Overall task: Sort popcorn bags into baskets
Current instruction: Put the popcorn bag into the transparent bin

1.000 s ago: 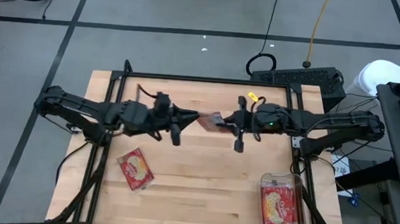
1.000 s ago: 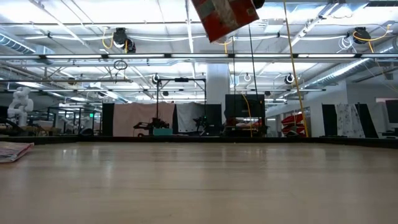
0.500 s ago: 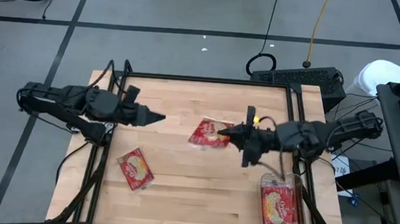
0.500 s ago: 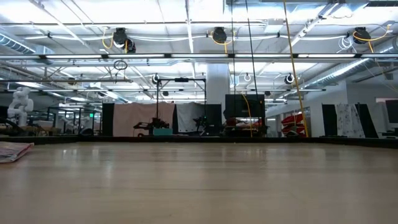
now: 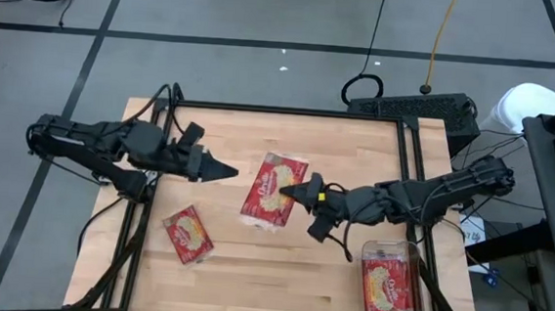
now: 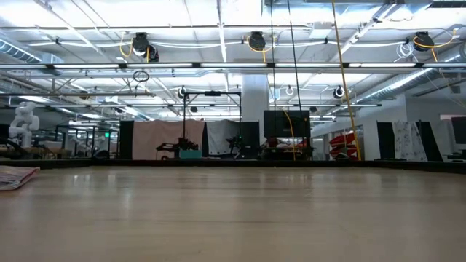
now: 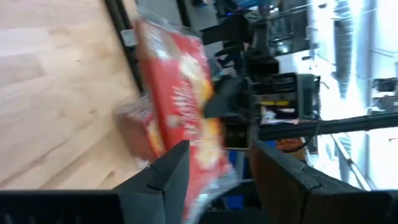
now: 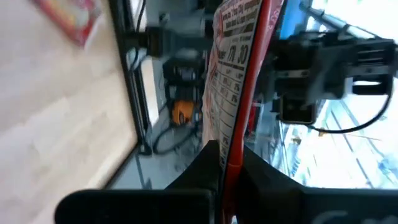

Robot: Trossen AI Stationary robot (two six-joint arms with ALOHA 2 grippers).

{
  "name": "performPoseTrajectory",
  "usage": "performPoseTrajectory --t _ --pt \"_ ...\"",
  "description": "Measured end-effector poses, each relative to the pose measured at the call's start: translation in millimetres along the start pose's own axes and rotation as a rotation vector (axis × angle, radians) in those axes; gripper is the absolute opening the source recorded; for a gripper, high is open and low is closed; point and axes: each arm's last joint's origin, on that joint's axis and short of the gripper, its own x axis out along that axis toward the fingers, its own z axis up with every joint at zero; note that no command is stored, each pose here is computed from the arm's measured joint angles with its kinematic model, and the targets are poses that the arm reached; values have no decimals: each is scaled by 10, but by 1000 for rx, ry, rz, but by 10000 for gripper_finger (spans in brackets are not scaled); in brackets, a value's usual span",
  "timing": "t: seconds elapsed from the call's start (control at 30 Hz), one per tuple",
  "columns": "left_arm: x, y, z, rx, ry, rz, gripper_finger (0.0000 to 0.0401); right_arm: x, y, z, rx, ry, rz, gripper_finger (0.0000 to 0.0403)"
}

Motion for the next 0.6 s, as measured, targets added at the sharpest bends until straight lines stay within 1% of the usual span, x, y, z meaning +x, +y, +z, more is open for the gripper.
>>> performPoseTrajectory --t 0.03,0.17,0.27,0.33,0.4,0.47,0.6 --pt "34 -4 -5 -5 -1 -4 178 5 5 -4 -20 22 1 7" --pt "221 66 -63 -20 -1 59 212 22 18 -31 -65 144 -4 7" --pt "338 115 -93 -43 -89 110 230 10 5 -97 -62 330 -23 7" --pt "409 144 -106 -49 -166 140 233 6 -5 -155 -69 427 -28 7" --pt "510 165 -112 -57 -236 148 232 -26 -19 -191 -73 471 -27 7" --pt "619 166 -105 -58 -287 131 228 -37 -41 -222 -46 480 -40 7" --pt "864 153 -58 -57 -399 62 224 -10 -47 -282 -23 508 -44 7"
